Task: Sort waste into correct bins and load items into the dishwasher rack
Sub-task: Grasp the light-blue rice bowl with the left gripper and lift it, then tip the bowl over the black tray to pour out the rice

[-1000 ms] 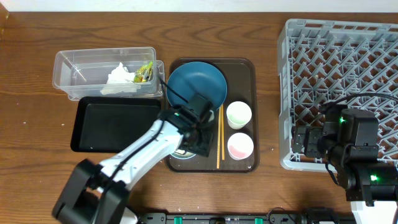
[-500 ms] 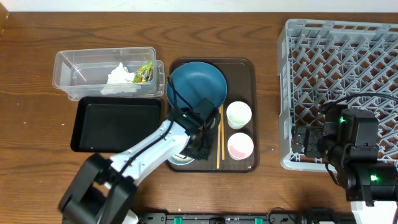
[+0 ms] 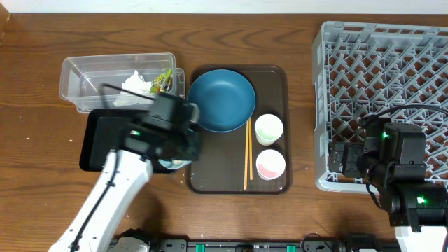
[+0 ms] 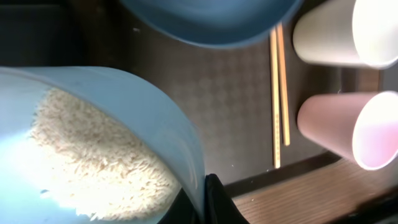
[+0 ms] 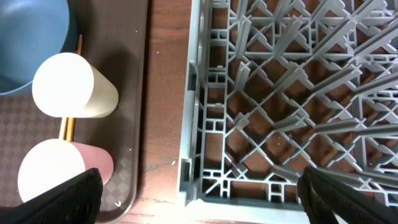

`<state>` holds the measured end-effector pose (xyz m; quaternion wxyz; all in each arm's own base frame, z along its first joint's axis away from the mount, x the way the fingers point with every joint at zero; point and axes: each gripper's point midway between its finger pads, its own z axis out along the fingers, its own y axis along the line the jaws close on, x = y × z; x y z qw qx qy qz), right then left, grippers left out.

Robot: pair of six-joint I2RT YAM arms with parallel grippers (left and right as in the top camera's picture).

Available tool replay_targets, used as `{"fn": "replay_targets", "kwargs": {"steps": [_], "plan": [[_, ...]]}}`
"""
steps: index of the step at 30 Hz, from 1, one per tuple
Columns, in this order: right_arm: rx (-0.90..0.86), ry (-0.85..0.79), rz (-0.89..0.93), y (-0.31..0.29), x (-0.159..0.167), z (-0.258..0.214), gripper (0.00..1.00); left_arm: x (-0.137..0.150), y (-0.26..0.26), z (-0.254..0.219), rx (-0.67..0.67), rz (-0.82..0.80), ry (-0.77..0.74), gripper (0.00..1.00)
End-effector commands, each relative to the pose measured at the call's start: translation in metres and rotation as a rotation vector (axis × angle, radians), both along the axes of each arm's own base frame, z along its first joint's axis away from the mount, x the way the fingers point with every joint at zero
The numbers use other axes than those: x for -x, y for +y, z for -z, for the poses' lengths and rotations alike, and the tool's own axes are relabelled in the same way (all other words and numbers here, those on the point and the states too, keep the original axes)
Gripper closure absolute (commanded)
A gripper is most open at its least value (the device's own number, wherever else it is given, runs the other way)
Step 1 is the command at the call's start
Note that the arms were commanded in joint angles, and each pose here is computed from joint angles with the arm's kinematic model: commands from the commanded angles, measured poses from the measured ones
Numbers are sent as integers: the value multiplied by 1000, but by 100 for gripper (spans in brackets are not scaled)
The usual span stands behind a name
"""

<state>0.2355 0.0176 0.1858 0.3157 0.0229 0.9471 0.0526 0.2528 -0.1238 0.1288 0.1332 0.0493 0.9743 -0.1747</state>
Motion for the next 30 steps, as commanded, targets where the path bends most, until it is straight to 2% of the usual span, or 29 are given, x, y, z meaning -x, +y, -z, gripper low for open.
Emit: {"fn": "replay_targets", "kwargs": {"steps": [1,4,11,19,24,30], "plan": [[-4,-16,10,-1,-1,-7,1,-12,11,-16,163,24,-23,94],[-4,-16,10,-1,-1,-7,1,-22,32,-17,292,-27,-26,94],[-4,-16,10,-1,0,-7,1,-43,61,-38,735,-78,-93,94],[-4,-11,10,-1,0,-6,1,-64,81,-45,1158,-193,-63,94],[-3,-10,10,-1,1,-6,1,-67,93,-30,1200,-299,24,94],[-4,-10,10,-1,1,-6,1,-65,110,-30,1222,-382,38,94]]}}
